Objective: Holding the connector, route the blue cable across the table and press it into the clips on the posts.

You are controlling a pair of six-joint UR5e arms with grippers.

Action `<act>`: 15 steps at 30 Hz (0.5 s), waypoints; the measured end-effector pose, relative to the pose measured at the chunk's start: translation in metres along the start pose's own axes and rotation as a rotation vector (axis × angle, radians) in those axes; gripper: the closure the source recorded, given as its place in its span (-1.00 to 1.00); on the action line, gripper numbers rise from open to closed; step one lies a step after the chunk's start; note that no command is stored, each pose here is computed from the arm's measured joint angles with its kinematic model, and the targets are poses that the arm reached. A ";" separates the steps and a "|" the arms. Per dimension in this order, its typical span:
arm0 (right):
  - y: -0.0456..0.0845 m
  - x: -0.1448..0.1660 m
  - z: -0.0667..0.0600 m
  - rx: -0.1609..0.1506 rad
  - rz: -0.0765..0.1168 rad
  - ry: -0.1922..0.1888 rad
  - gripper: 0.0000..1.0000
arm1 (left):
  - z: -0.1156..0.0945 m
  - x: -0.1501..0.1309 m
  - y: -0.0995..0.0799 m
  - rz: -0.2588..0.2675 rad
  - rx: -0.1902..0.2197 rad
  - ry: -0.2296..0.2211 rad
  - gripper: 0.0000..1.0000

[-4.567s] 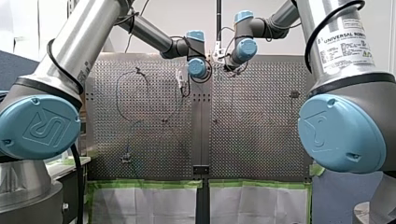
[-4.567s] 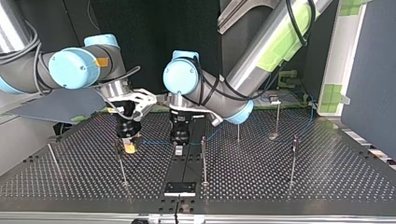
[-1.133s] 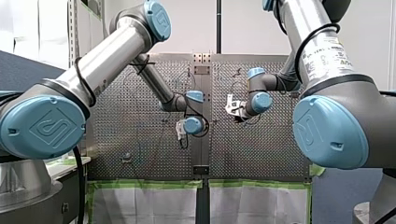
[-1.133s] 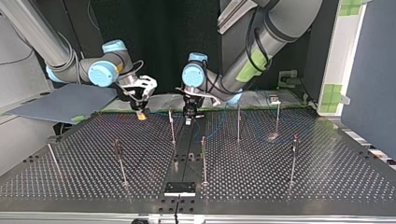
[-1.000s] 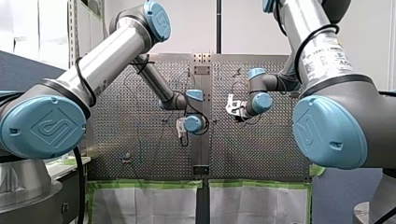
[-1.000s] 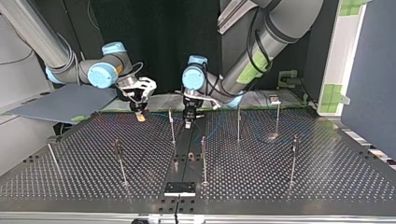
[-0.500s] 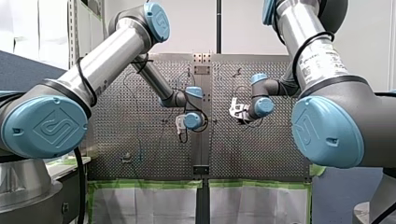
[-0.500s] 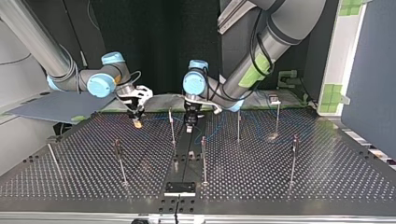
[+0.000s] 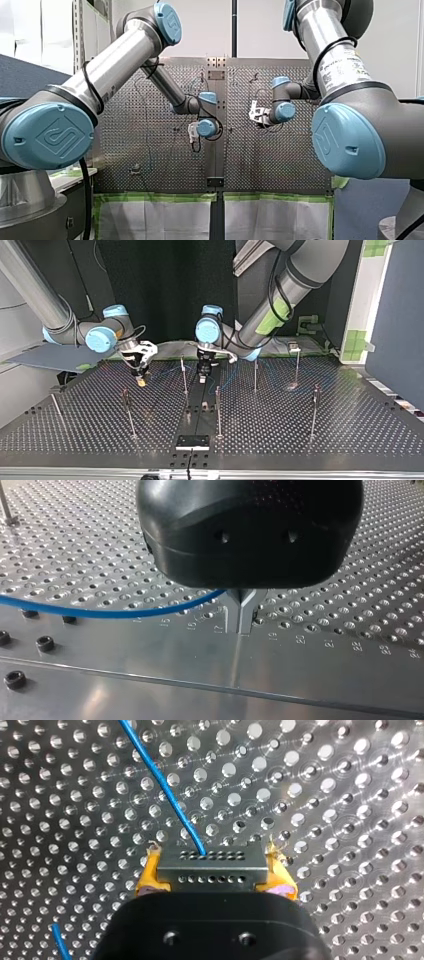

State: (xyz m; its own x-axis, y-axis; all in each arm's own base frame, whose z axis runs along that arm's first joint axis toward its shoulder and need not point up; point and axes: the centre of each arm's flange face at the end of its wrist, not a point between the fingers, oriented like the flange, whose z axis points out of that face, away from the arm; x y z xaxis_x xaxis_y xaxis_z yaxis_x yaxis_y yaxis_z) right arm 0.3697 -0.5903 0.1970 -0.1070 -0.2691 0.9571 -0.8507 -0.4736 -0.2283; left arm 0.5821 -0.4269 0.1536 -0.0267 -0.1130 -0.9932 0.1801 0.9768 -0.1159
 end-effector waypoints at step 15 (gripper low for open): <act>0.001 -0.003 -0.001 -0.002 -0.003 -0.020 1.00 | -0.009 0.005 -0.003 0.026 -0.009 0.052 -1.00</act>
State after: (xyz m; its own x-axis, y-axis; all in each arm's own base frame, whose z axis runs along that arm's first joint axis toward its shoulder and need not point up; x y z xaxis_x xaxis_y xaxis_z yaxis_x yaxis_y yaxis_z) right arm 0.3684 -0.5889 0.1943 -0.0943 -0.2842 0.9541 -0.8522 -0.4725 -0.2249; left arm 0.5730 -0.4286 0.1494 -0.0727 -0.0780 -0.9943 0.1723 0.9810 -0.0895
